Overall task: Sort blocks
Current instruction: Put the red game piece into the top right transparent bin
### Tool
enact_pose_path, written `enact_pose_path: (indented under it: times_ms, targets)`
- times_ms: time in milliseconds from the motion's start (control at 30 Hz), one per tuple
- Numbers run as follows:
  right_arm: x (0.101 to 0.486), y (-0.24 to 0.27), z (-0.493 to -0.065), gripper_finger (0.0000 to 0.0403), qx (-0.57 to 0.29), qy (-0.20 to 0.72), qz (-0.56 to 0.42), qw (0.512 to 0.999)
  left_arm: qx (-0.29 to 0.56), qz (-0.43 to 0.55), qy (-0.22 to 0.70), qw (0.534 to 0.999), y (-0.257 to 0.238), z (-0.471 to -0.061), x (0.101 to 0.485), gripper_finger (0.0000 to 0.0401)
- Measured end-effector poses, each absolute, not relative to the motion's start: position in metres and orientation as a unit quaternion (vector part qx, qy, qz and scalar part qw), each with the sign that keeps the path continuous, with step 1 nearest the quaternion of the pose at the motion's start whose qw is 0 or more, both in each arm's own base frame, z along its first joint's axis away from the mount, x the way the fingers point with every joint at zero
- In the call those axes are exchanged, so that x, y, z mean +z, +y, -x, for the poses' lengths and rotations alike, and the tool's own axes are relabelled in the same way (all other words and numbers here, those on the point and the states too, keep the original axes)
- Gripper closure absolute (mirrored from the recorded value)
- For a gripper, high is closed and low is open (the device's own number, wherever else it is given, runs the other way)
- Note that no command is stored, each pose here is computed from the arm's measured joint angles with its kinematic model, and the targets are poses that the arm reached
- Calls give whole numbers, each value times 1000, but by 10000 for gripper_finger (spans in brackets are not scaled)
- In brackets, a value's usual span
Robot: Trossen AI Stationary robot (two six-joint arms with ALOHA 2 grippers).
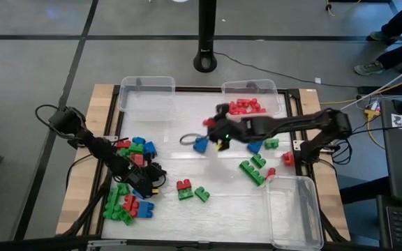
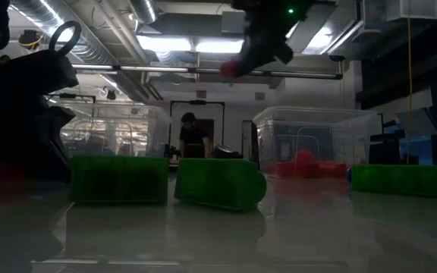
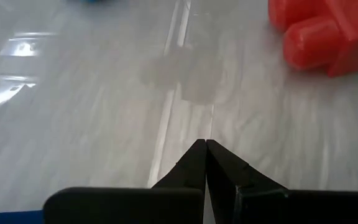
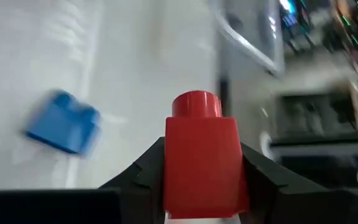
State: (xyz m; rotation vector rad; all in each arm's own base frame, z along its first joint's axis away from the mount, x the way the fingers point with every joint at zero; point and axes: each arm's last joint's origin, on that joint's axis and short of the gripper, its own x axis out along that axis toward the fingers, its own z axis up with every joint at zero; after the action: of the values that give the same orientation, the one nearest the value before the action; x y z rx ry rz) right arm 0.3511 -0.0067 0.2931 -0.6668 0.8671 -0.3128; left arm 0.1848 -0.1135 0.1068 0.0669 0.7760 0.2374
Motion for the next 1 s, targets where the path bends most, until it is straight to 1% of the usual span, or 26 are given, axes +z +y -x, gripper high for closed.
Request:
enact_pose_path:
  times_ms: [133,300,467,533,633,767,867,1000]
  targets:
    - [302,-36,-330,268,-218,454,297,811,116,-31,376,919,-114,-185,107,401]
    - [300,-72,-314,265,-277,501,256,778,116,-27,371,921,-114,-186,108,401]
    - [296,-96,-309,263,-290,512,213,780,114,-27,370,922,-114,-186,108,401]
    - [295,-101,-308,256,-305,510,194,781,114,-27,370,922,-114,-186,108,401]
    - [292,-109,-304,227,-309,519,172,778,114,-27,370,922,-114,-186,108,401]
    - [291,-112,-301,165,-302,525,146,782,114,-27,370,922,-114,-186,108,401]
    - [290,-110,-302,122,-275,528,136,792,114,-28,370,922,-114,-186,108,401]
    - [290,-96,-307,90,-251,520,143,804,114,-28,370,922,-114,-186,108,401]
